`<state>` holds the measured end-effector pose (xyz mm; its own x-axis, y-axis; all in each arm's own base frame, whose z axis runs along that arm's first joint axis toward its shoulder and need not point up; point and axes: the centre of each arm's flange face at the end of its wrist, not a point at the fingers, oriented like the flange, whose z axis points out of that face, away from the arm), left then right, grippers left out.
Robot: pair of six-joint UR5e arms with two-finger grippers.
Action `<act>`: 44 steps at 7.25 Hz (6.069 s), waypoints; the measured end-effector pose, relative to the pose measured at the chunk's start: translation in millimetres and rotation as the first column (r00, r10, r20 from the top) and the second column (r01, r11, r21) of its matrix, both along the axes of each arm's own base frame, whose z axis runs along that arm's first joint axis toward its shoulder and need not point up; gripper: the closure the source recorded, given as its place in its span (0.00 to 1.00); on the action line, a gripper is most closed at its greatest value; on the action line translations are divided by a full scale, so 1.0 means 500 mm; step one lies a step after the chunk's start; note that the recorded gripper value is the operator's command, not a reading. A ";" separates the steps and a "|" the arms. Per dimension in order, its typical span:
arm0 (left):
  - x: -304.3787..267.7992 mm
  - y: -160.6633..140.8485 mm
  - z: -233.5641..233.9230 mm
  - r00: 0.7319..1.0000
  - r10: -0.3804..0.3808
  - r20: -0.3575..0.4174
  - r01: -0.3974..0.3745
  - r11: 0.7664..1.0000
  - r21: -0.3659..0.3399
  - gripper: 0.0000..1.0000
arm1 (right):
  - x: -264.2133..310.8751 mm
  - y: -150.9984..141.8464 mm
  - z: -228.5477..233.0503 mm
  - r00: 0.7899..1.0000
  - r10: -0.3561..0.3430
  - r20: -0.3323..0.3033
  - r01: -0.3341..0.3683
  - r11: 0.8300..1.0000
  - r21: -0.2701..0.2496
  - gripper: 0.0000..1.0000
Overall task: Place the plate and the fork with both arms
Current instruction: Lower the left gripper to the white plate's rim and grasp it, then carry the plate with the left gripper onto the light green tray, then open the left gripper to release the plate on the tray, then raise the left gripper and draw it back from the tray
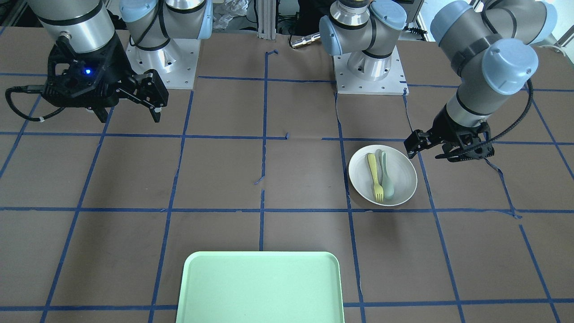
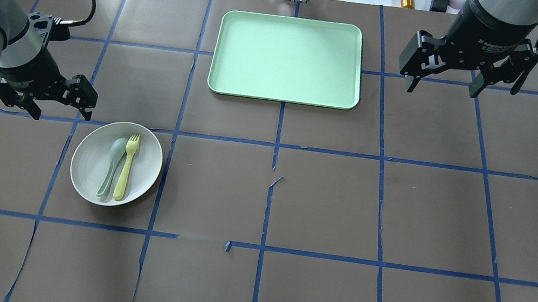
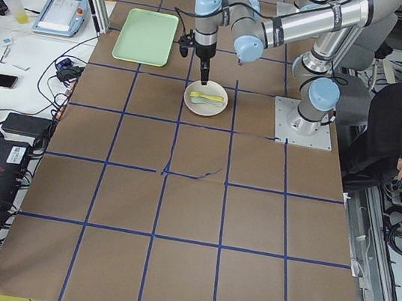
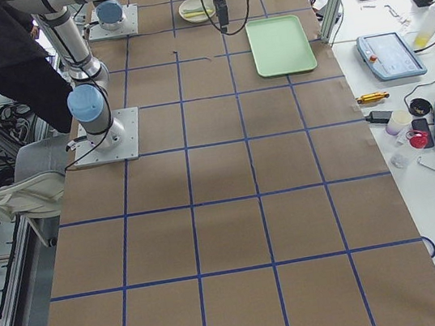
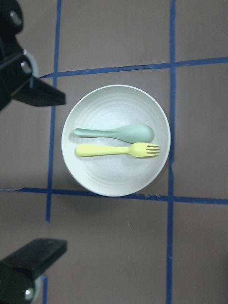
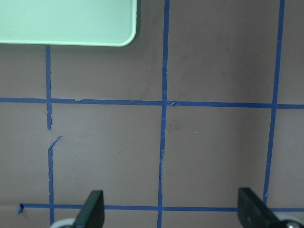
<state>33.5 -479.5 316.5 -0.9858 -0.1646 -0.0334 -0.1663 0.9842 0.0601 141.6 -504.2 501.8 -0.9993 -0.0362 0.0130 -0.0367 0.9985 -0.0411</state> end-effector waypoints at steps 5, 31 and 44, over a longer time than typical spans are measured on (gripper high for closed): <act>0.088 0.055 -0.226 0.996 -0.050 -0.072 0.049 0.999 -0.009 0.44 | 0.002 -0.001 -0.002 1.000 0.002 0.001 -0.002 1.000 0.002 0.00; -0.499 -0.624 -0.257 0.925 -0.068 -0.373 0.026 0.993 -0.116 0.11 | 0.005 0.000 -0.004 1.000 0.003 0.001 -0.003 1.000 0.004 0.00; -0.409 -0.117 0.261 0.999 -0.039 0.011 0.041 0.989 -0.139 0.00 | 0.005 -0.001 -0.005 1.000 0.004 -0.001 -0.004 1.000 0.005 0.00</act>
<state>-170.9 -538.2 446.9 -0.9915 -0.1286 -0.0209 -0.1265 0.9888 -0.0793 143.9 -504.7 499.0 -0.9991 -0.0407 0.0138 -0.0411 0.9985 -0.0357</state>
